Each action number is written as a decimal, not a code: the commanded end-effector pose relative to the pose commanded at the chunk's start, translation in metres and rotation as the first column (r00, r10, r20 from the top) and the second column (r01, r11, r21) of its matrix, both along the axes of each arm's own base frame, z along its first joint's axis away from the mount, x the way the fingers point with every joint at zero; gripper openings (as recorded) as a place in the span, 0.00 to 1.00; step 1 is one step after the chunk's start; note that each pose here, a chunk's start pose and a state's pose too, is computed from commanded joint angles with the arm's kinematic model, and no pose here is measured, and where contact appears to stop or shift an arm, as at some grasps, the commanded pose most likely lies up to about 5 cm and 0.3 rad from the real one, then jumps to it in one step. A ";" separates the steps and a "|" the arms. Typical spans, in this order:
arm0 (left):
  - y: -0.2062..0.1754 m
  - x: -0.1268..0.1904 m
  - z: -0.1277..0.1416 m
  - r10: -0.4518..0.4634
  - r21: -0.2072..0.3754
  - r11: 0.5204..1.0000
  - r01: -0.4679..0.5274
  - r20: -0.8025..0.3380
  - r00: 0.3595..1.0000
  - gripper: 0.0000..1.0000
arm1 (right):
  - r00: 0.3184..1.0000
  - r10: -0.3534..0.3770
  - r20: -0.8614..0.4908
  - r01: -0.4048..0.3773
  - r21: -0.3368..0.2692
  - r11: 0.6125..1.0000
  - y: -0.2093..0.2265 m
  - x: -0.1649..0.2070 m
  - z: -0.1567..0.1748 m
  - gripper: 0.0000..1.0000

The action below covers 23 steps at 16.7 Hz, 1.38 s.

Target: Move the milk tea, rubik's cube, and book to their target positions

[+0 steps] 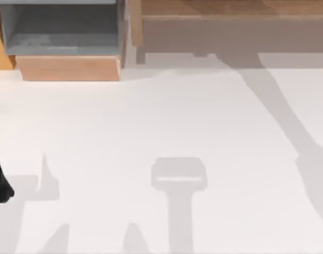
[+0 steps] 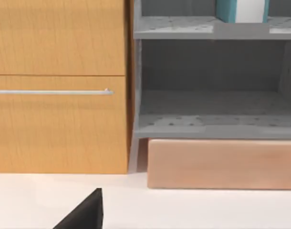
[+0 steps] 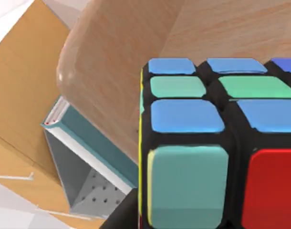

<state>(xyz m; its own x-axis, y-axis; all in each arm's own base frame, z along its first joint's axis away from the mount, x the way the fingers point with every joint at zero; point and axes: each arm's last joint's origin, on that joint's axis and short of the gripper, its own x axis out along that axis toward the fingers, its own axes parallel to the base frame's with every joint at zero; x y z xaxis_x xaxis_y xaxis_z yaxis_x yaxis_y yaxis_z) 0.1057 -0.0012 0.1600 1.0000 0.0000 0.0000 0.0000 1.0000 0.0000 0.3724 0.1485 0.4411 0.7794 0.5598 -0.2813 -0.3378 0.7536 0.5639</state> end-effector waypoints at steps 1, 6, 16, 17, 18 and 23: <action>0.000 0.000 0.000 0.000 0.000 1.000 0.000 0.000 1.000 1.00 | 0.992 -0.039 0.116 0.040 -0.010 0.999 -0.027 -0.003 0.012 0.00; 0.000 0.000 0.000 0.000 0.000 1.000 0.000 0.000 1.000 1.00 | 0.846 -0.235 0.478 0.344 -0.154 0.926 -0.148 -0.017 0.016 0.00; 0.000 0.000 0.000 0.000 0.000 1.000 0.000 0.000 1.000 1.00 | 0.776 -0.346 0.527 0.568 -0.345 0.747 -0.238 -0.023 -0.043 0.00; 0.000 0.000 0.000 0.000 0.000 1.000 0.000 0.000 1.000 1.00 | 0.780 -0.346 0.522 0.564 -0.345 0.750 -0.237 -0.022 -0.044 0.00; 0.000 0.000 0.000 0.000 0.000 1.000 0.000 0.000 1.000 1.00 | 0.779 -0.348 0.521 0.565 -0.346 0.749 -0.238 -0.022 -0.044 0.00; 0.000 0.000 0.000 0.000 0.000 1.000 0.000 0.000 1.000 1.00 | 0.757 -0.397 0.519 0.607 -0.333 0.721 -0.254 -0.004 -0.028 0.00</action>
<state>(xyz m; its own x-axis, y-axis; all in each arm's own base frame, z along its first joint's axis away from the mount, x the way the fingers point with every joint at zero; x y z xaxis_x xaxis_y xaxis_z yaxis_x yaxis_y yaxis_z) 0.1057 -0.0012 0.1600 1.0000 0.0000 0.0000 0.0000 1.0000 0.0000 0.3681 -0.1050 0.4133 0.9979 -0.0654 -0.0037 0.0655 0.9977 0.0177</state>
